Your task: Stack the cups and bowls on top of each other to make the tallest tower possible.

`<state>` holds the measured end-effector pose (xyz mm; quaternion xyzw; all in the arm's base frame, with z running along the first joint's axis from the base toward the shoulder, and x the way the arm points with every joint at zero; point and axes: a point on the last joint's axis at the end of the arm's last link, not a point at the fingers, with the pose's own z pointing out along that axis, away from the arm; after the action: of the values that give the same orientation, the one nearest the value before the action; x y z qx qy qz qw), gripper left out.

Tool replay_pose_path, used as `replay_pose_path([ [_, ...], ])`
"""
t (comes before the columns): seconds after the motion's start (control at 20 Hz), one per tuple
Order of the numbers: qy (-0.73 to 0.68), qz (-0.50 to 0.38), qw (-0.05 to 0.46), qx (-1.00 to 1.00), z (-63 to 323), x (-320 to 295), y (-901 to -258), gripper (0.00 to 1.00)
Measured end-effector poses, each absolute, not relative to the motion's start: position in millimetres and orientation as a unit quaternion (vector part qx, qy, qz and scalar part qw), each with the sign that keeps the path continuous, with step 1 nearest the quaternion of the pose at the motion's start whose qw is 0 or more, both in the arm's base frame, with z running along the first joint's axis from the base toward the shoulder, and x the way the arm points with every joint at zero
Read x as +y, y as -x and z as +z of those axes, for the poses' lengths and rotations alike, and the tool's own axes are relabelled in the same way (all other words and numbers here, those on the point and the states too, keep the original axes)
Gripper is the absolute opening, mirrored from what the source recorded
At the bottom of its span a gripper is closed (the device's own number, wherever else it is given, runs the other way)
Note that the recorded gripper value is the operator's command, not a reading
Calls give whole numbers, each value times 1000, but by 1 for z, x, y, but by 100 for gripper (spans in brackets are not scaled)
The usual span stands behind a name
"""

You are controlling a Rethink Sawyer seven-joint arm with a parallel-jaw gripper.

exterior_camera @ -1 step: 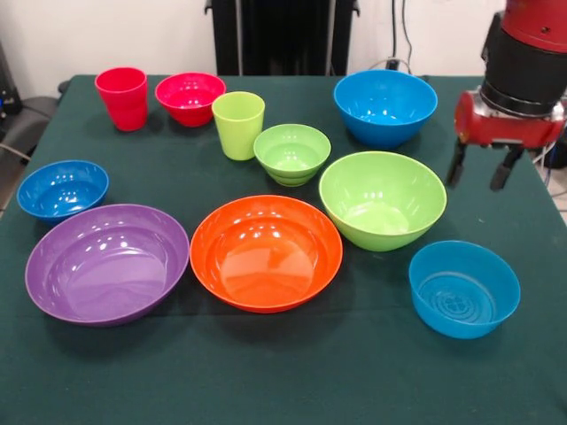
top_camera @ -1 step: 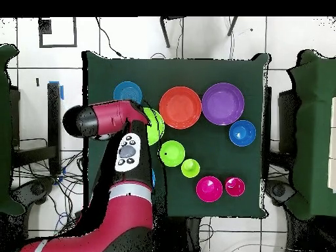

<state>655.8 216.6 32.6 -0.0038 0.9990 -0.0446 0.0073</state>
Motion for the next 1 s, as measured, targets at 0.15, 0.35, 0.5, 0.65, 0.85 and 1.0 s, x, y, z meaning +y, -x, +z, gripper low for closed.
replay_pose_path([
  [0.15, 0, -45, -3, 999, 34, 210, -640, 100],
  [0.35, -10, -42, -2, 999, 41, 195, -619, 100],
  [0.5, -30, -37, 9, 999, 50, 171, -604, 100],
  [0.65, -54, -35, 18, 998, 60, 143, -590, 100],
  [0.85, -83, -37, 20, 996, 70, 110, -574, 100],
  [1.0, -98, -43, 18, 994, 76, 91, -568, 100],
])
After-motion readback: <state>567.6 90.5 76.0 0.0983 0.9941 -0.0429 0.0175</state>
